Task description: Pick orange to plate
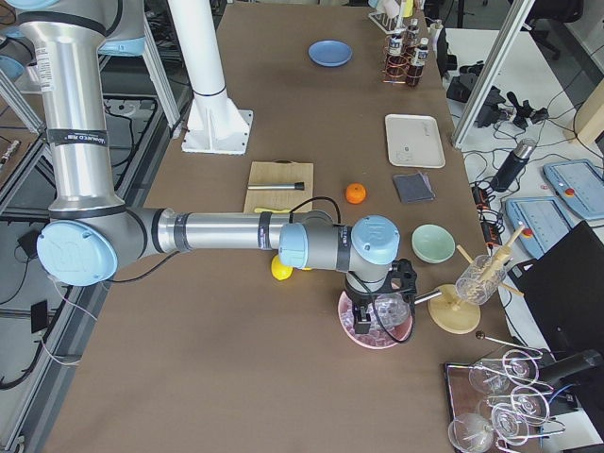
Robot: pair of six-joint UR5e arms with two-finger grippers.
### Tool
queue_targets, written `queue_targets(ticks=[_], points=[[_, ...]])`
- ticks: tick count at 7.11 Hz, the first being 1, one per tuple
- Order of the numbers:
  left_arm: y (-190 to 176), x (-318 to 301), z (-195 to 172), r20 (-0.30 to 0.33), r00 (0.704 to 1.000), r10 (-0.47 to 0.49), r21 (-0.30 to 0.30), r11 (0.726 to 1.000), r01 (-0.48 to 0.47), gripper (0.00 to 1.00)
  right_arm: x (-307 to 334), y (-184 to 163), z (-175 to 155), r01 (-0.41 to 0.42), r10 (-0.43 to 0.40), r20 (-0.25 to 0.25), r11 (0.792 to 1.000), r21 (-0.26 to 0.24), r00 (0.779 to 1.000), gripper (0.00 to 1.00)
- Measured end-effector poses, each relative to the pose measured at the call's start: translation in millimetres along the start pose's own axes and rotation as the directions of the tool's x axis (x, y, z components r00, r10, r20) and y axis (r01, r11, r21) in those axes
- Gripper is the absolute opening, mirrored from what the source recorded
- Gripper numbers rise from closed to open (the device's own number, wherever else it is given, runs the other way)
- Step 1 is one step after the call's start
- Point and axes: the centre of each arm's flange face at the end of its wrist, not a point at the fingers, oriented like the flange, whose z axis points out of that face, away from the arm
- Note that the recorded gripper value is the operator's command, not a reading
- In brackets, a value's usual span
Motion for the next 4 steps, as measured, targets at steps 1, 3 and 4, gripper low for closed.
queue_targets(ticks=[1, 3, 4], points=[[-1.5, 1.6, -1.6, 0.000, 1.000, 0.004, 0.004, 1.000, -0.004, 0.98, 0.1, -0.4, 0.1, 0.000, 0.000, 0.000, 1.000, 0.000, 1.000, 1.00], [-9.0, 6.3, -3.7, -0.013, 1.000, 0.015, 0.012, 1.000, -0.015, 0.98, 0.5, 0.0, 0.7, -0.001, 0.001, 0.000, 1.000, -0.001, 1.000, 1.00], [-15.0, 10.4, -5.0, -0.035, 0.999, 0.009, 0.018, 1.000, -0.008, 0.98, 0.5, 0.0, 0.7, -0.002, 0.002, 0.000, 1.000, -0.001, 1.000, 1.00]])
